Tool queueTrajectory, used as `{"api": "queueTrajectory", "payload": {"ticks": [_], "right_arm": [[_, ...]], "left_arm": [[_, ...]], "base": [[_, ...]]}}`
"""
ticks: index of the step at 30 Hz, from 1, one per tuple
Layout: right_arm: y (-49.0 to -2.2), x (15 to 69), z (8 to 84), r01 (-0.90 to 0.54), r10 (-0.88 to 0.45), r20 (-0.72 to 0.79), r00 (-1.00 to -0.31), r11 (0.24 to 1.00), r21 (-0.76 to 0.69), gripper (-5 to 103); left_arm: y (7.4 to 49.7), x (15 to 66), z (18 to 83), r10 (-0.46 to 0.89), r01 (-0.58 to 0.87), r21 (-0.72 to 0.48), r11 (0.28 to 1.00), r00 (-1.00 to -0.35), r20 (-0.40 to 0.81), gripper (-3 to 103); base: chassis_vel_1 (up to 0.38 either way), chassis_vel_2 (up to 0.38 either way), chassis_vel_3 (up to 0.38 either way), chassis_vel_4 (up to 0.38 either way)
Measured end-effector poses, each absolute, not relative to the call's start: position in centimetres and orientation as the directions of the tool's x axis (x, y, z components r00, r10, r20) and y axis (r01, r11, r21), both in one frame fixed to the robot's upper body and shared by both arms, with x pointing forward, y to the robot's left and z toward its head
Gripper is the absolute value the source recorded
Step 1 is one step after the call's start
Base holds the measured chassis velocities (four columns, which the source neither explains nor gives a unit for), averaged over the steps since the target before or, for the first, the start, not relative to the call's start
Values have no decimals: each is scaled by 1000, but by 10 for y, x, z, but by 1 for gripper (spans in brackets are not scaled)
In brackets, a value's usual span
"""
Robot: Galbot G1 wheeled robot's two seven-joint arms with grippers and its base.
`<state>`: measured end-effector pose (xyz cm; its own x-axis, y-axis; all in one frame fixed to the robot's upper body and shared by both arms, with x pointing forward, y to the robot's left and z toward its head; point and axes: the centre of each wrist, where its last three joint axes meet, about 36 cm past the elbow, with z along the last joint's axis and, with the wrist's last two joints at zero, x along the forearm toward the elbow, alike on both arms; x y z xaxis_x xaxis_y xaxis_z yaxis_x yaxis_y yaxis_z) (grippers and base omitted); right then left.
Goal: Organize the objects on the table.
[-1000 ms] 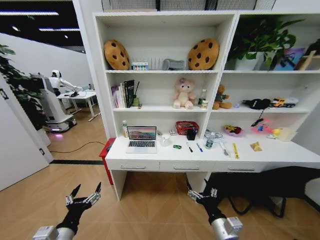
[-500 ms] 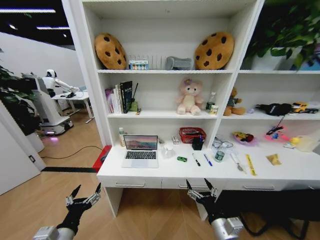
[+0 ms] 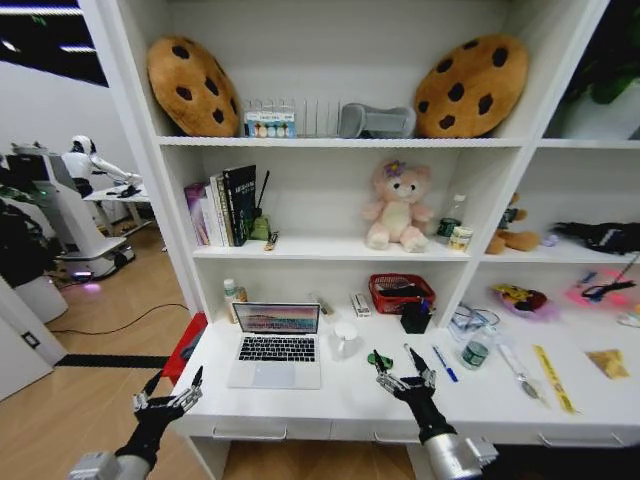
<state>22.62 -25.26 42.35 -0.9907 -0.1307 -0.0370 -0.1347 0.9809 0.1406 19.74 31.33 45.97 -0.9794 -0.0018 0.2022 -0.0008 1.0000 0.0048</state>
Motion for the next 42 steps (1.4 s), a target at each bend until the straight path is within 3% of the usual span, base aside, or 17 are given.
{"api": "queueTrajectory", "payload": {"ticks": [4,6,7,11,13,14,15,16,20,22,24,26,32,42], "right_arm": [[-260,229,435,-136,-131,-49,-990,983,123,100],[-263,226,436,-127,-123,-44,-991,987,102,100],[-263,226,436,-127,-123,-44,-991,987,102,100],[-268,221,427,-92,-90,-28,-996,993,70,100],[-269,220,425,-85,-84,-22,-996,994,66,100],[-271,219,422,-70,-69,-13,-998,996,60,100],[-271,219,422,-70,-69,-13,-998,996,60,100],[-272,219,420,-63,-63,-9,-998,996,59,100],[-275,218,413,-42,-42,2,-999,998,42,100],[-276,216,408,-27,-27,3,-1000,999,19,100],[-276,215,406,-22,-22,5,-1000,1000,18,100],[-273,211,403,-8,-9,14,-1000,1000,28,100],[-271,208,395,7,6,25,-1000,999,31,100],[-274,213,390,18,18,18,-1000,1000,17,100]], "left_arm": [[331,212,469,65,78,58,995,-979,195,92],[343,226,477,116,135,90,987,-974,193,81],[343,226,477,116,135,90,987,-974,193,81],[368,254,479,153,190,159,969,-964,218,59],[376,264,482,164,208,193,959,-961,222,59],[391,285,489,177,235,255,938,-957,229,48],[391,285,489,177,235,255,938,-957,229,48],[399,300,496,190,252,294,922,-956,225,48],[422,350,525,226,290,415,862,-954,196,32],[436,387,555,280,336,519,786,-942,186,22],[439,396,563,302,358,545,758,-934,192,16],[444,418,581,366,435,598,673,-899,242,6],[436,447,600,472,582,600,548,-808,352,0],[391,495,589,574,665,591,456,-728,376,0]], "base": [[40,-89,-58,56],[51,-101,-73,50],[49,-75,-53,48],[12,-19,-13,12],[0,0,0,0],[0,0,0,0],[0,0,0,0],[0,0,0,0],[0,0,0,0],[0,0,0,0],[0,0,0,0],[0,0,0,0],[0,0,0,0],[0,0,0,0]]}}
